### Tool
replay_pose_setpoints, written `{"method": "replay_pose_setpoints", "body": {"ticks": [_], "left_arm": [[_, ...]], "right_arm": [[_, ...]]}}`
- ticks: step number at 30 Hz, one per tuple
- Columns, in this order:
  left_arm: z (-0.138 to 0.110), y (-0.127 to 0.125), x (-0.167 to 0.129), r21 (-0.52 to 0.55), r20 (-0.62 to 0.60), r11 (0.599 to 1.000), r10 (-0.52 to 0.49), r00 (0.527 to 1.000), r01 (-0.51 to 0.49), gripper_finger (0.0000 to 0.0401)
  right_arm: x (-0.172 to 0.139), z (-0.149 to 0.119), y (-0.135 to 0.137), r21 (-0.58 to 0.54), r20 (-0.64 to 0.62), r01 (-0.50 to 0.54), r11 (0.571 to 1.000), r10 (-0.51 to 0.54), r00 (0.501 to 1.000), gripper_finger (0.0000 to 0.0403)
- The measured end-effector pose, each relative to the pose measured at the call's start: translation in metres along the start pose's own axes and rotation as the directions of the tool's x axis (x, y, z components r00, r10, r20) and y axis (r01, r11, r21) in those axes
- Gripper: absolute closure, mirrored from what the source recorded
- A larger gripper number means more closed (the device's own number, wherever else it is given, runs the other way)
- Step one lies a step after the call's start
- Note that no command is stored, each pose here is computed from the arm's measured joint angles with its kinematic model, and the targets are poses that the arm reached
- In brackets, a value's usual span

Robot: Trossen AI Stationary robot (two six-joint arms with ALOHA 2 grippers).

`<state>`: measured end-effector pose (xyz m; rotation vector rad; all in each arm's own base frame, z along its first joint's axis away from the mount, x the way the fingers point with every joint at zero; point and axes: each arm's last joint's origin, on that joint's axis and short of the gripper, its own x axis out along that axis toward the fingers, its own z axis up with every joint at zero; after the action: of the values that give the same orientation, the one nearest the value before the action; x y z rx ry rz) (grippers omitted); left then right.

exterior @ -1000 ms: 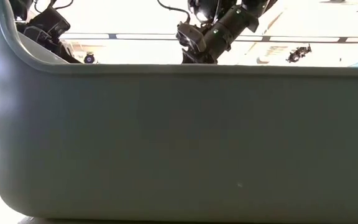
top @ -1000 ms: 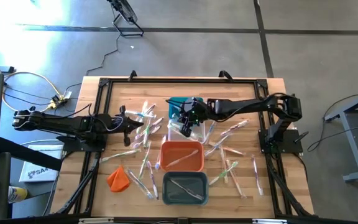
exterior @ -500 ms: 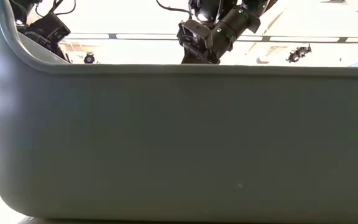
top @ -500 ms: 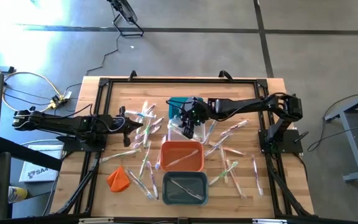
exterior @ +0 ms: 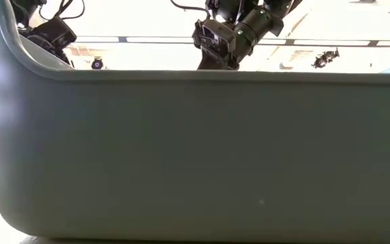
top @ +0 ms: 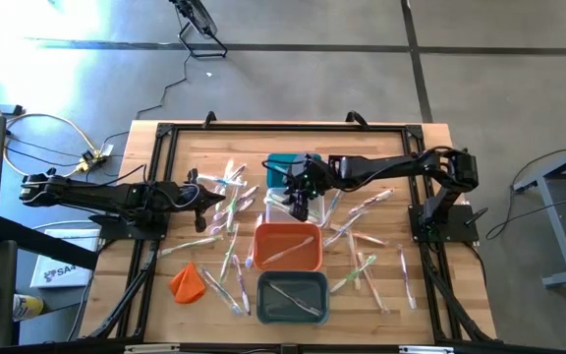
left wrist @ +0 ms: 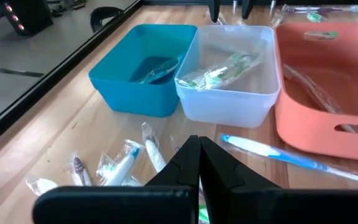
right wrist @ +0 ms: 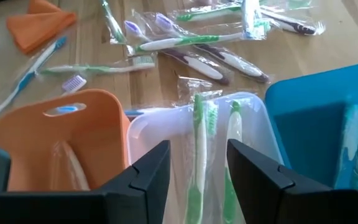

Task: Pick & Place Toothbrushes
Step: Put the blue toothbrush into the blue bin

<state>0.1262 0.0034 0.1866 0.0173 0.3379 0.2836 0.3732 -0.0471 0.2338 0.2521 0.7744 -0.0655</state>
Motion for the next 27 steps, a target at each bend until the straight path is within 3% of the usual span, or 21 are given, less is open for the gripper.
{"method": "replay_pose_setpoints", "body": {"ticks": [5,14,21,27], "left_arm": [[-0.002,0.0,0.0,-0.008,-0.017,1.0,0.001,1.0,-0.001,0.0401],[-0.002,0.0,0.0,-0.006,-0.021,1.0,0.002,1.0,-0.002,0.0401],[-0.003,0.0,0.0,-0.004,-0.025,1.0,0.003,1.0,-0.003,0.0401],[-0.002,0.0,0.0,-0.005,-0.025,1.0,0.003,1.0,-0.003,0.0401]], "right_arm": [[-0.016,0.004,-0.003,0.006,0.009,0.01,1.0,-0.01,1.0,0.0253],[-0.08,0.002,-0.008,0.044,-0.039,0.048,0.998,-0.047,0.998,0.0253],[-0.102,-0.014,-0.02,0.025,-0.195,0.116,0.993,-0.109,0.975,0.0253],[-0.109,-0.03,-0.03,-0.013,-0.361,0.181,0.983,-0.174,0.916,0.0253]]}}
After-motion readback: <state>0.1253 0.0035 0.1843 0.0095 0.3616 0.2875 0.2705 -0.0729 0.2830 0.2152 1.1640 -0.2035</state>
